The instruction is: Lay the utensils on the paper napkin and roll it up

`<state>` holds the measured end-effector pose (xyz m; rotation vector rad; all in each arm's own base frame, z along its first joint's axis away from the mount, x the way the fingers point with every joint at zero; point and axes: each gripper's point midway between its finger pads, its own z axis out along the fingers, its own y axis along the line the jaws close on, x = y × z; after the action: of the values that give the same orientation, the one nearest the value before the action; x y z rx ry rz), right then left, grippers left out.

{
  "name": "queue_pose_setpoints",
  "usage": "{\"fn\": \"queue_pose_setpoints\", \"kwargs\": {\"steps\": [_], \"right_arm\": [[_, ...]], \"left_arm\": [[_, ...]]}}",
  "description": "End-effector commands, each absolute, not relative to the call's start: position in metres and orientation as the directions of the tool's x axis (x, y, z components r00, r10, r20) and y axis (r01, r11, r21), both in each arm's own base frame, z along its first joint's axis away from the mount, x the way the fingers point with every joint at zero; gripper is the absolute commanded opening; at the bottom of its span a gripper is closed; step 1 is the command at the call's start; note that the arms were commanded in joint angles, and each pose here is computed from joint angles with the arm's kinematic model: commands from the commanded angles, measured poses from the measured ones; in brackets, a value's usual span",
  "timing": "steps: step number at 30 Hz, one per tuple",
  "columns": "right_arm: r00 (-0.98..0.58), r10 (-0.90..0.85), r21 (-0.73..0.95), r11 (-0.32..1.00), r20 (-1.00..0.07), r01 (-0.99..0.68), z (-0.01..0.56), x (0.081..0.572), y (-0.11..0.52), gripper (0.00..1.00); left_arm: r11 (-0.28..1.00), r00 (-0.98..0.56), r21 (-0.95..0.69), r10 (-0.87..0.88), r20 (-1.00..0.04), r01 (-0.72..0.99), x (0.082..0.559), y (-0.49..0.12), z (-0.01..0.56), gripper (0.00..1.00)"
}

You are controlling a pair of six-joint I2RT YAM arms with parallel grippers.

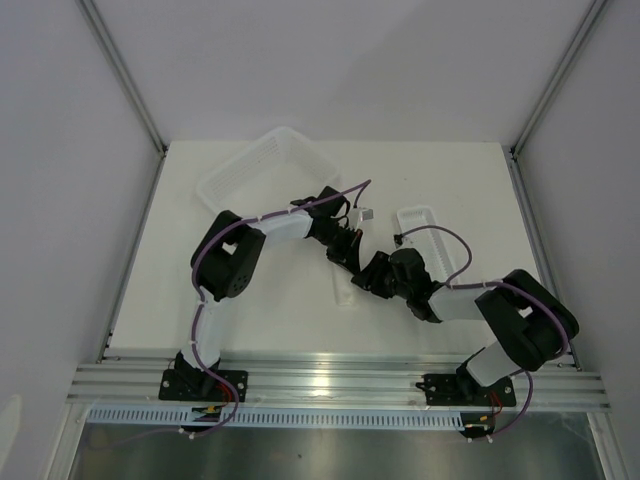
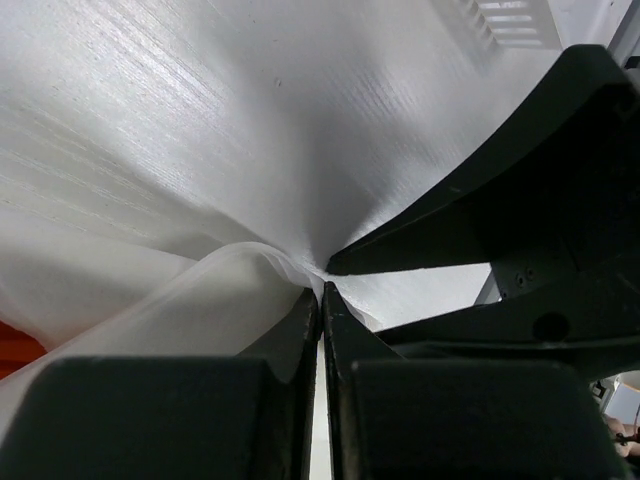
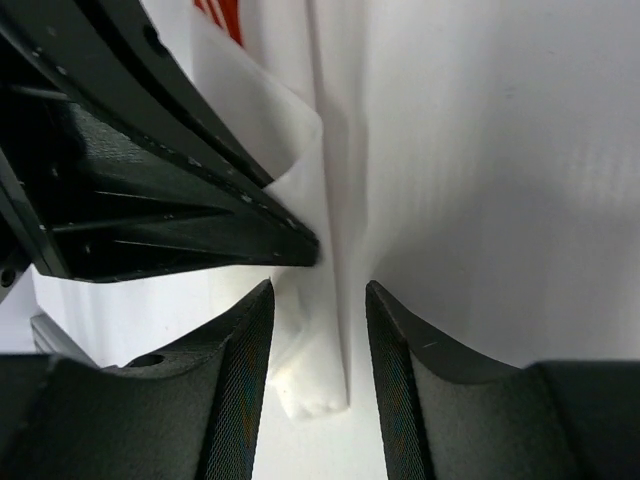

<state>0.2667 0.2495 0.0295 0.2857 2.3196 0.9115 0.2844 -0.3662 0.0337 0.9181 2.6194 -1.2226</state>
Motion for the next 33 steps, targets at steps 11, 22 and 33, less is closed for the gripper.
{"fn": "queue_pose_setpoints", "kwargs": {"steps": [11,22,33], "right_arm": [[-0.805,0.415,0.716,0.698,-0.424,-0.017,0.015,0.267,0.269,0.26],[-0.808,0.426,0.718,0.696,-0.408,0.005,0.010,0.265,0.267,0.01],[-0.800,0.438,0.732,0.681,-0.410,-0.002,0.011,0.266,0.263,0.00]], "left_arm": [[0.468,-0.797,-0.661,0.476,-0.371,0.587,0.288,-0.373,0.045,0.05],[0.450,-0.762,-0.625,0.487,-0.427,0.638,0.293,-0.371,0.066,0.33],[0.401,-0.663,-0.528,0.486,-0.570,0.748,0.293,-0.361,0.127,0.45]]}}
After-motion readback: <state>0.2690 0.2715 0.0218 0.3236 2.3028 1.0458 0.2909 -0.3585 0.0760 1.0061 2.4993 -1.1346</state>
